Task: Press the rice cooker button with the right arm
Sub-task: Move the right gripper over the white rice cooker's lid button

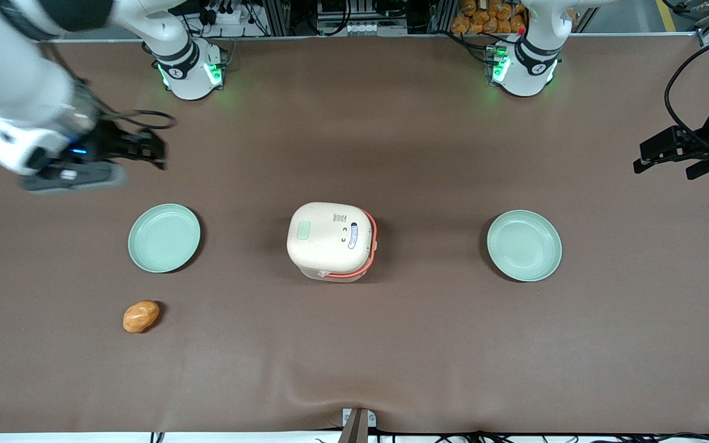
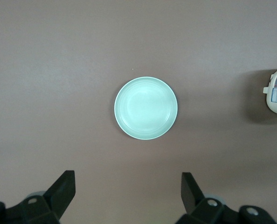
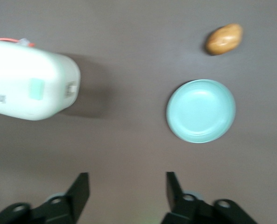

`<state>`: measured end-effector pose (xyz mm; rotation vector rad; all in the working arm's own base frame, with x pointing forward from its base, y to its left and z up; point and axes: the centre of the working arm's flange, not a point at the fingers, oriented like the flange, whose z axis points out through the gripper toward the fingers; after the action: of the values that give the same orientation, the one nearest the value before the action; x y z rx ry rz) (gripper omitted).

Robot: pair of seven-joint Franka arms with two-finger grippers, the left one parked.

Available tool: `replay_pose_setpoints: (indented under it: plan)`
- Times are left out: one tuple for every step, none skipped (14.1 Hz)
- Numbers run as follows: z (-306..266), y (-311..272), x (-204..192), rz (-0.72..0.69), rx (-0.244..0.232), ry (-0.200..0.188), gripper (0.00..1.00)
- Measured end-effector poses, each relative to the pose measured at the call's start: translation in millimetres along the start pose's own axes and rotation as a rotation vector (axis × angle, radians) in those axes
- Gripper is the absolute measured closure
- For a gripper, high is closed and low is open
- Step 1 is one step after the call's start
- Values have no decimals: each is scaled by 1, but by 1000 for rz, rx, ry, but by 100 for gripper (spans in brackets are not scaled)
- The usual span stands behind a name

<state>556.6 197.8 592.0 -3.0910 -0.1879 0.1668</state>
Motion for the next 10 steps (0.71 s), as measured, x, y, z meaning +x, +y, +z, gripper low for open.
replay_pose_setpoints:
  plan:
    - [13,-22,6,2,18,-3,42]
    - [25,-40,12,-5,29,-1,52]
    - [39,-56,17,-19,32,1,65]
    - [52,-70,23,-35,31,4,74]
    - [65,-83,29,-46,32,10,84]
    - [79,-95,34,-50,35,12,92]
    - [92,-105,39,-40,42,14,92]
    - [105,-113,45,-5,55,17,99]
    - [117,-120,52,33,68,25,99]
    - [129,-127,58,58,75,37,99]
